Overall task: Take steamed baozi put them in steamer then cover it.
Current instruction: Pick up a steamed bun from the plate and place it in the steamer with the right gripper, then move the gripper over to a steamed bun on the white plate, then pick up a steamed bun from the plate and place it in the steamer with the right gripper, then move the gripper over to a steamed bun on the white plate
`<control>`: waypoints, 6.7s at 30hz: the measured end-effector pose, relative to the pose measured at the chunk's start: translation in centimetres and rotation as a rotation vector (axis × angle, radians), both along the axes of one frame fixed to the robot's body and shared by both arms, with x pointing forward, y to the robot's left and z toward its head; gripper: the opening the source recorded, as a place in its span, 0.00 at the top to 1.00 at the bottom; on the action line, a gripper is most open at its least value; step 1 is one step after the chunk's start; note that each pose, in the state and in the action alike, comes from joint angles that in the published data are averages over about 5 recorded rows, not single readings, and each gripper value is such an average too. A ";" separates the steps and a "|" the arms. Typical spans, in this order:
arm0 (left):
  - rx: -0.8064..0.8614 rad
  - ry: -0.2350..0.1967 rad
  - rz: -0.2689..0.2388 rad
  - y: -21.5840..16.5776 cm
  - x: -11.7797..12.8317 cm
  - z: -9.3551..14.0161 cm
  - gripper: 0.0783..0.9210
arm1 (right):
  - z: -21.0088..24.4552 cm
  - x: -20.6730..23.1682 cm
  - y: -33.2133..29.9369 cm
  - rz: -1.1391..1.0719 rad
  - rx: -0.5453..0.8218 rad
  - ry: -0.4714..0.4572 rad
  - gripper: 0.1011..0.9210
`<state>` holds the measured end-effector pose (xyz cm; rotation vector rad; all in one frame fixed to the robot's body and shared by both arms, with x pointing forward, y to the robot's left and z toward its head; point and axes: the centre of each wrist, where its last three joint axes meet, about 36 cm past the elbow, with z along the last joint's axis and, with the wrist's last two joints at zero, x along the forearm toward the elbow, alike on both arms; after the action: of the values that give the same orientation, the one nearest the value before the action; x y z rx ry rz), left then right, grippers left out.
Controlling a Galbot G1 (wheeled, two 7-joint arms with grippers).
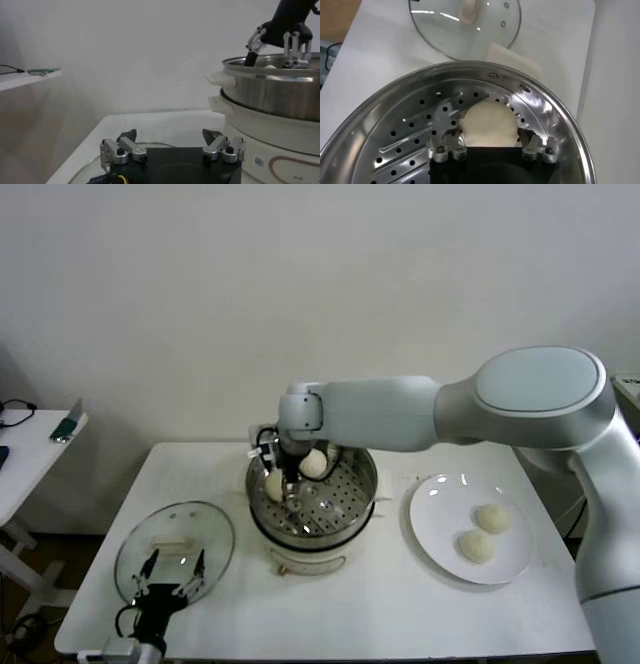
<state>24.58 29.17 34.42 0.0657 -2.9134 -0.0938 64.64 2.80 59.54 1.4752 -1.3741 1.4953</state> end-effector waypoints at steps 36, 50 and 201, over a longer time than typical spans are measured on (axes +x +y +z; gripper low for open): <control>-0.019 0.004 -0.003 -0.6 1.1 -0.3 0.12 | -2.7 -6.7 -41.6 -0.258 -0.149 0.145 0.12; -0.012 0.013 -0.002 -0.5 0.5 -0.4 0.12 | -9.6 -7.5 -41.4 -0.302 -0.165 0.117 0.12; 0.011 0.022 0.015 -0.6 0.0 -0.4 0.12 | -12.6 -0.3 -48.6 -0.368 -0.161 0.104 0.12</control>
<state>24.54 28.59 34.02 0.0885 -2.8900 -0.1078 64.37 -45.85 46.94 1.1127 -1.3430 1.2450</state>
